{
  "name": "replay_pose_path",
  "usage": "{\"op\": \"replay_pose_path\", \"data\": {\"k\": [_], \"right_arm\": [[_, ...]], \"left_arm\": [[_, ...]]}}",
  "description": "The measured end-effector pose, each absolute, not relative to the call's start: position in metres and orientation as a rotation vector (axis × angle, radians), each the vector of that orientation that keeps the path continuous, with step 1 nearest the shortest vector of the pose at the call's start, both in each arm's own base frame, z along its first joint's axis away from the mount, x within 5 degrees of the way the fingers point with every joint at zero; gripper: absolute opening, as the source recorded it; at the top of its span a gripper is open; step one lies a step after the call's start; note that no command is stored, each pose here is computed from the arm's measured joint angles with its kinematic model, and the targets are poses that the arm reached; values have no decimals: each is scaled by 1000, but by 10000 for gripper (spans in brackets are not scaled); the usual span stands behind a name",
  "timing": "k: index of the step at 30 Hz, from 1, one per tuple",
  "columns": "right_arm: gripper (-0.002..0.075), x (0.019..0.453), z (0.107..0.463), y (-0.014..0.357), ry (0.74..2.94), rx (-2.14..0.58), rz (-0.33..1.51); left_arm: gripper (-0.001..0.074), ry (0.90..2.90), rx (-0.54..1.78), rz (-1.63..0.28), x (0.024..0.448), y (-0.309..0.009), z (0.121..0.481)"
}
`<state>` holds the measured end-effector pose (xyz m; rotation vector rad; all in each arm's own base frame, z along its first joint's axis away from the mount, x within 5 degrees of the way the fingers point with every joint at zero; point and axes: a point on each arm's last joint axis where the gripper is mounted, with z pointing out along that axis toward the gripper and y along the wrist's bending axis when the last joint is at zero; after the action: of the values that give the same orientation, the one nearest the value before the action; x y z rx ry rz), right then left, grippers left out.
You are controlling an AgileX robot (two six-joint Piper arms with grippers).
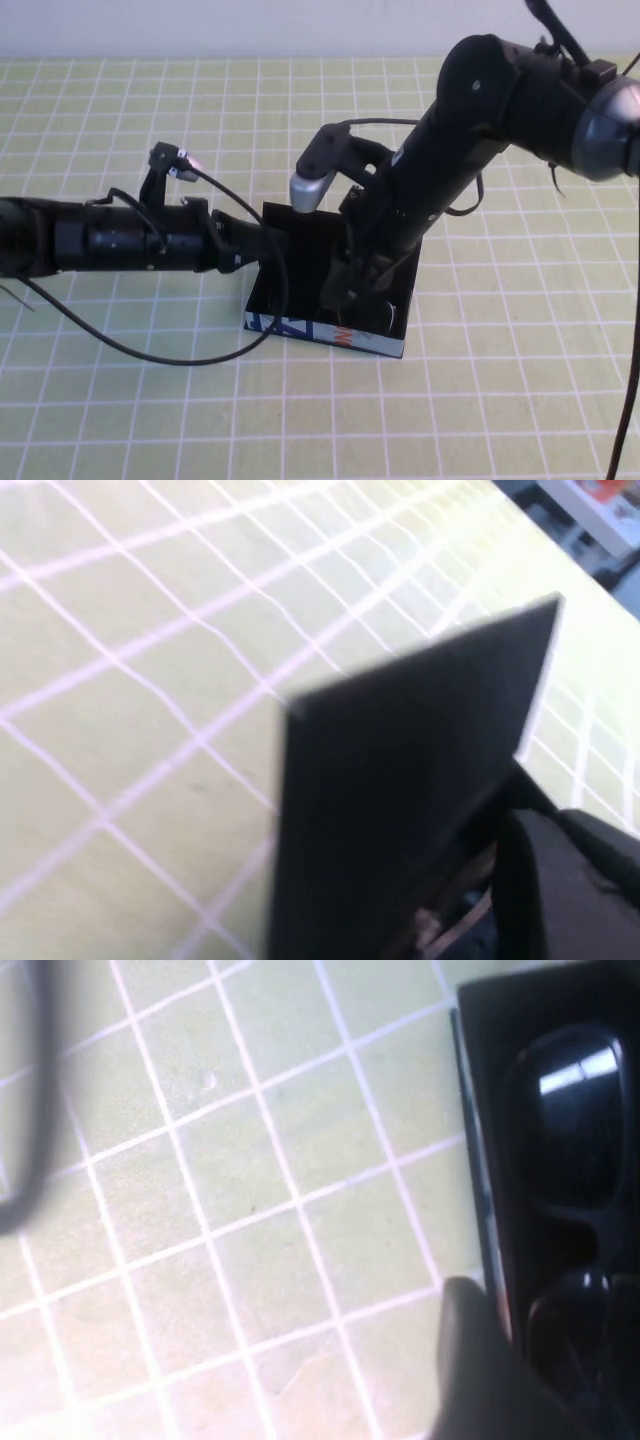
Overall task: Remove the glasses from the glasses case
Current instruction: Pick up the glasses from the glasses case
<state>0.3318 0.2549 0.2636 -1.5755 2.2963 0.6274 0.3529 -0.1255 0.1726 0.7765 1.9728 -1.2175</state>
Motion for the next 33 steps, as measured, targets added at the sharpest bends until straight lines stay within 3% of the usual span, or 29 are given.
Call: {"op": "replay_pose_path", "data": {"k": [8,14,33], "right_arm": [[284,321,236,283,2216,-1798,405],[286,328,226,285,2221,-1769,310],[287,339,221,288,2165,-1705,244]], "left_arm": [[-4,2014,734,-1186,365,-125,169],[-4,2040,734,-1163,366,-124,165],[-4,2067,753,-1114,367,-122,163]]}}
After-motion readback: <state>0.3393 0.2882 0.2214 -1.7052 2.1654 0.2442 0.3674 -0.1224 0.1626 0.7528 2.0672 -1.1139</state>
